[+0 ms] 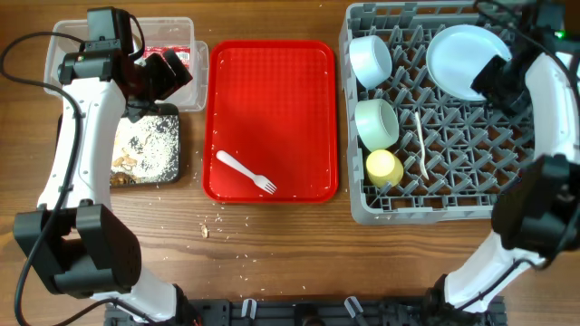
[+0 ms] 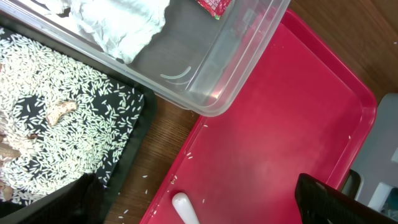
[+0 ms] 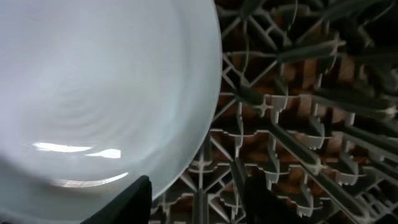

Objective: Sort waste into correct bins and load items into the dishwasher rack

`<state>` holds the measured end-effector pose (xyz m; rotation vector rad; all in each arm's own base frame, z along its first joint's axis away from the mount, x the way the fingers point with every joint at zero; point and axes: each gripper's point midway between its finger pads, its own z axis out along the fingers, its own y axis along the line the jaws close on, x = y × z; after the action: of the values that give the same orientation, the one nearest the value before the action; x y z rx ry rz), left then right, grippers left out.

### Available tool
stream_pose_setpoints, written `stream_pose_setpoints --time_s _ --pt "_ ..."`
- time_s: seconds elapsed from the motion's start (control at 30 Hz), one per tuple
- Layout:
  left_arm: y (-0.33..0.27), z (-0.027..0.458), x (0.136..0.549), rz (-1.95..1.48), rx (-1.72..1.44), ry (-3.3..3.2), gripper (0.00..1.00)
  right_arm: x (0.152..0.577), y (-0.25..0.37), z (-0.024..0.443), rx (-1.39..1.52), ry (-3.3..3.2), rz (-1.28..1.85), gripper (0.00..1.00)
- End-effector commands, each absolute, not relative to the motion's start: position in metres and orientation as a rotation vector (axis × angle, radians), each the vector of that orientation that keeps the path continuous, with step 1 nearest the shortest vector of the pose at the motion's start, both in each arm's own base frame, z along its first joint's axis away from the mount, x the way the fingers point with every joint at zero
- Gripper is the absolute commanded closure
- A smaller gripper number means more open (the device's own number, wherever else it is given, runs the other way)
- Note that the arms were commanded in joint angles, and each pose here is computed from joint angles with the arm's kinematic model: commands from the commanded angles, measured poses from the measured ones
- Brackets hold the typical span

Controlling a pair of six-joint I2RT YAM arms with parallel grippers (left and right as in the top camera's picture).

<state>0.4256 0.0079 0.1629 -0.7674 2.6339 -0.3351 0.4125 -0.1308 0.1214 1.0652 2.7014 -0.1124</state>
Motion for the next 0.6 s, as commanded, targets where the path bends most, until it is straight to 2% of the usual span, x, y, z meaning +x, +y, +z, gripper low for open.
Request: stream_pose_setpoints --time_s 0.0,0.17,0.3,0.57 --pt "0.010 0.171 0.427 -0.326 -0.760 2.612 0.00 0.408 -0.141 0.095 1.146 2.711 -0.145 0.53" --pt "0.010 0.171 0.427 -0.326 -0.760 2.612 0.00 0.430 -0.152 0.095 1.122 2.607 -0.144 0.61" --pt "0.010 0.171 0.428 -0.326 -0.760 2.611 0.00 0.434 -0.153 0.095 1.109 2.598 -0.143 0.87" --pt "0.010 0.171 0.427 -0.326 -0.760 2.612 0.00 0.429 -0.151 0.076 1.112 2.611 -0.146 0.96"
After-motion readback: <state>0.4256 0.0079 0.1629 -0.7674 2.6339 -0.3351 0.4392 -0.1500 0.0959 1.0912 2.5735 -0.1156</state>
